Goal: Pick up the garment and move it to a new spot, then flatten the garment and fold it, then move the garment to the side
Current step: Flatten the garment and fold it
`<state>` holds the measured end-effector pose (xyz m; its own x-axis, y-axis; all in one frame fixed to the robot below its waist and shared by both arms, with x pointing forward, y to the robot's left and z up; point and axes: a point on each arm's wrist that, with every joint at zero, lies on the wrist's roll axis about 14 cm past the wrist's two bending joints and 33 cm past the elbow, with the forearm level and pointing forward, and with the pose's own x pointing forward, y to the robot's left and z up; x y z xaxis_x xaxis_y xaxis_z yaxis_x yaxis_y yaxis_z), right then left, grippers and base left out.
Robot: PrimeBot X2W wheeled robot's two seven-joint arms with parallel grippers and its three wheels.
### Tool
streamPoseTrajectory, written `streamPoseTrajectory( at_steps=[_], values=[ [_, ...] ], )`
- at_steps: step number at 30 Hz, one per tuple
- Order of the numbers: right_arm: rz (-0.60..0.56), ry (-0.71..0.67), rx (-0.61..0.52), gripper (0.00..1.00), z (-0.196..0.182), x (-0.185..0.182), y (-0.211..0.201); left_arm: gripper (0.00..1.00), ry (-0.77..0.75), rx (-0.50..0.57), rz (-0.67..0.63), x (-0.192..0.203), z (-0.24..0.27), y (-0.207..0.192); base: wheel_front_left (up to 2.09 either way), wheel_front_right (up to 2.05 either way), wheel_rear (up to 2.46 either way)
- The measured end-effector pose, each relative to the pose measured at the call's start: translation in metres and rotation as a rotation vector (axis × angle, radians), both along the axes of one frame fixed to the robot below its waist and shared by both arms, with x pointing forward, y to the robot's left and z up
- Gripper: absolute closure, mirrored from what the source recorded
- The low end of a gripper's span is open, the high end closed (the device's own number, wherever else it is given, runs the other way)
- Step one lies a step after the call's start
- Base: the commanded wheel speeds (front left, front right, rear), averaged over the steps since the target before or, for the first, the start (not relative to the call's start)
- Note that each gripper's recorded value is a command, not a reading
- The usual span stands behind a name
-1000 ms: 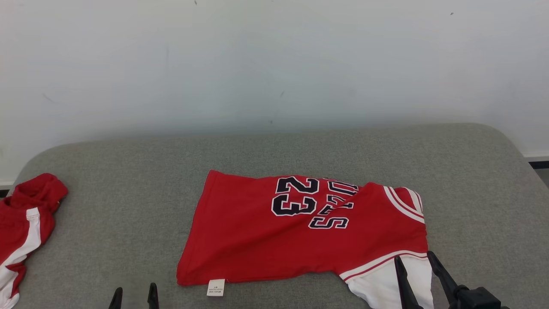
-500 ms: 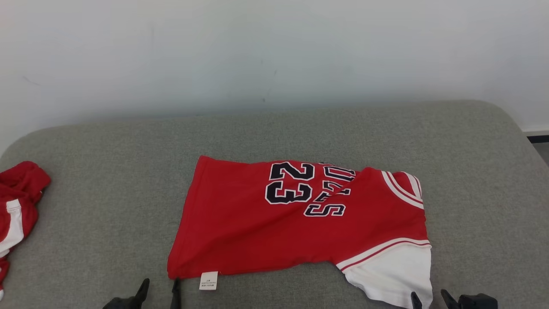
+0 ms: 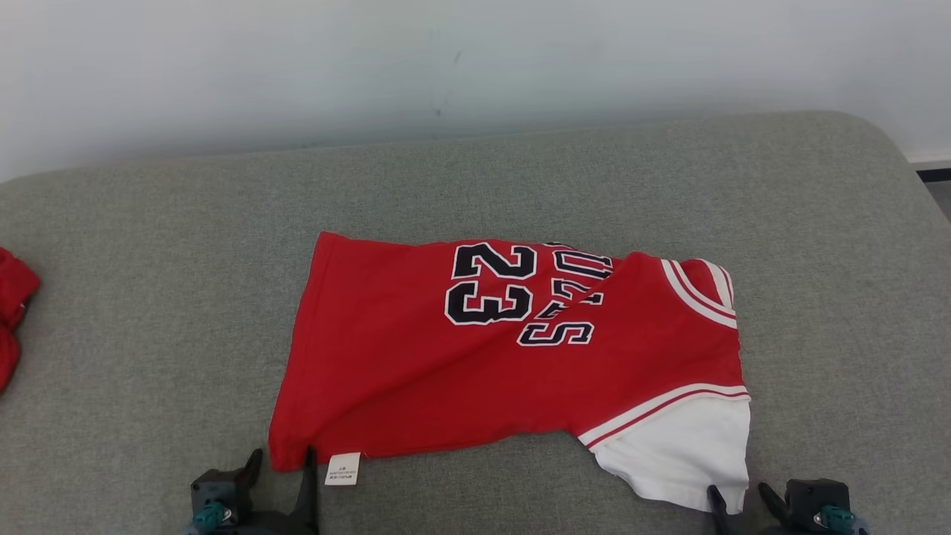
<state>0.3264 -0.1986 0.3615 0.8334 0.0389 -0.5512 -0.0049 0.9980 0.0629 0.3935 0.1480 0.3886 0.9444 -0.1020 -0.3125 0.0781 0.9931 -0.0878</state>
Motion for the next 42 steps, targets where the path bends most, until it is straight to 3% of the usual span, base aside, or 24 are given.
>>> streamPoseTrajectory(
  at_steps=[3,4,5,6,7,12,16,21,27,28,37,42],
  values=[
    [0.007,0.026,0.011,0.0,-0.005,0.001,0.004,0.0,0.016,0.002,0.001,0.002,-0.004,0.001,0.0,0.0,0.0],
    [0.009,0.028,0.012,0.0,-0.006,0.001,0.005,0.11,0.018,0.002,0.003,0.002,-0.005,0.001,0.0,0.0,0.0],
    [0.011,0.03,0.014,0.52,-0.007,0.002,0.006,0.56,0.02,0.001,0.005,0.002,-0.005,0.002,0.0,0.0,0.0],
    [0.013,0.032,0.02,0.69,-0.007,0.002,0.008,0.79,0.024,0.001,0.005,0.002,-0.006,0.002,0.0,0.0,0.0],
    [0.017,0.033,0.024,1.0,-0.008,0.003,0.01,1.0,0.025,-0.003,0.003,0.002,-0.007,0.002,0.0,0.0,0.0],
    [0.006,0.021,0.086,1.0,-0.004,0.01,0.019,1.0,0.038,-0.032,-0.003,0.002,-0.009,-0.002,0.0,0.0,0.0],
    [-0.053,-0.063,0.19,1.0,0.015,0.024,0.021,1.0,0.007,-0.075,-0.004,0.008,0.002,-0.005,0.0,0.0,0.0],
    [-0.092,-0.31,0.338,1.0,0.086,0.06,0.023,1.0,-0.124,-0.228,0.014,0.026,0.046,-0.014,0.0,0.0,0.0],
    [0.027,-0.576,0.339,1.0,0.196,0.095,0.025,1.0,-0.276,-0.396,-0.032,0.061,0.12,-0.037,0.0,0.0,0.0],
    [0.027,-0.576,0.339,1.0,0.196,0.095,0.025,1.0,-0.276,-0.396,-0.032,0.061,0.12,-0.037,0.0,0.0,0.0],
    [0.21,-0.741,0.3,1.0,0.32,0.144,0.041,1.0,-0.396,-0.429,-0.173,0.124,0.224,-0.048,0.0,0.0,0.0],
    [0.22,-0.786,0.31,1.0,0.364,0.193,0.048,1.0,-0.522,-0.422,-0.199,0.169,0.292,-0.048,0.0,0.0,0.0]
  ],
)
